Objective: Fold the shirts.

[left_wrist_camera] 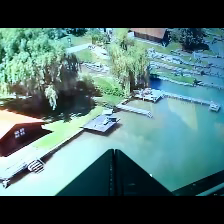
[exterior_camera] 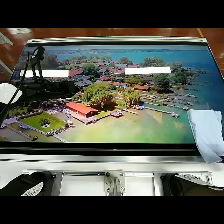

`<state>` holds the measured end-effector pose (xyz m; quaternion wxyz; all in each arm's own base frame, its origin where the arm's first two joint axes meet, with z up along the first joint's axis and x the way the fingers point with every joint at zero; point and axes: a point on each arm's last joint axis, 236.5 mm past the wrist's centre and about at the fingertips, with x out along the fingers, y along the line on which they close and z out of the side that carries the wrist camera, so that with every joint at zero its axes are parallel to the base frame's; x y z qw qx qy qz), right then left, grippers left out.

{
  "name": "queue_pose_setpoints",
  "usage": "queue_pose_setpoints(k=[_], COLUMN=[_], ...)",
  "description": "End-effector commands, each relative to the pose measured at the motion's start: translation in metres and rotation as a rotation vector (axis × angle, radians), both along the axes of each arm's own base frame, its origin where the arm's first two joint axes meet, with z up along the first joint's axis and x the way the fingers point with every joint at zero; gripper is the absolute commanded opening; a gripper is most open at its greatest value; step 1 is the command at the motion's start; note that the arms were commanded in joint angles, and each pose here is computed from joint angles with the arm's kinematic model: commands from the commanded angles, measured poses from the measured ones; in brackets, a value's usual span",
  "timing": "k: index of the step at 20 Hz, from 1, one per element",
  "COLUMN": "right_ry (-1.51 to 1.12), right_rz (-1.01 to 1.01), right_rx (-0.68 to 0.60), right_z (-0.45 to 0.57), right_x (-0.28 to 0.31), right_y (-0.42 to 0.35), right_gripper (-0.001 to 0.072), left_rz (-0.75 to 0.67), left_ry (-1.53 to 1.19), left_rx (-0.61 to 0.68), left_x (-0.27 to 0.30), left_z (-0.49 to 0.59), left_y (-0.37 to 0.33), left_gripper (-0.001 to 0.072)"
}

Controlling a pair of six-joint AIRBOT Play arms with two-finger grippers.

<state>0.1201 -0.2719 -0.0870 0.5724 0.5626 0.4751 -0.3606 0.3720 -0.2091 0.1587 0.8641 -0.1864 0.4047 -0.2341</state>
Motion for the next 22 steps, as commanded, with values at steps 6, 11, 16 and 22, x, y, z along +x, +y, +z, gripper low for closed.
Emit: queue_pose_setpoints(k=[6,11,16,22], right_ry=[0.003,0.063,-0.321,-0.177], right_rz=[0.021,-0.029,0.239,1.032], right_rx=[0.027,-0.327,-0.909,-0.581], right_z=[0.008,0.118,0.292,0.194], right_x=[-0.014,-0.028,0.113,0.205], right_y=[0.016,-0.047,-0.041,0.158], right_gripper=[0.06,0.06,0.0598,0.0599], left_rz=[-0.004,-0.076,-0.028,-0.083], left_ry=[-0.028,-0.112,-0.132,0.365], left_rx=[-0.002,0.07,0.195,0.638], left_x=[0.003,0.005,0.024,0.007], left_z=[0.004,0.006,-0.002,-0.092], left_y=[-0.003,-0.002,0.01,0.059], left_gripper=[0.004,0.004,0.0035,0.065])
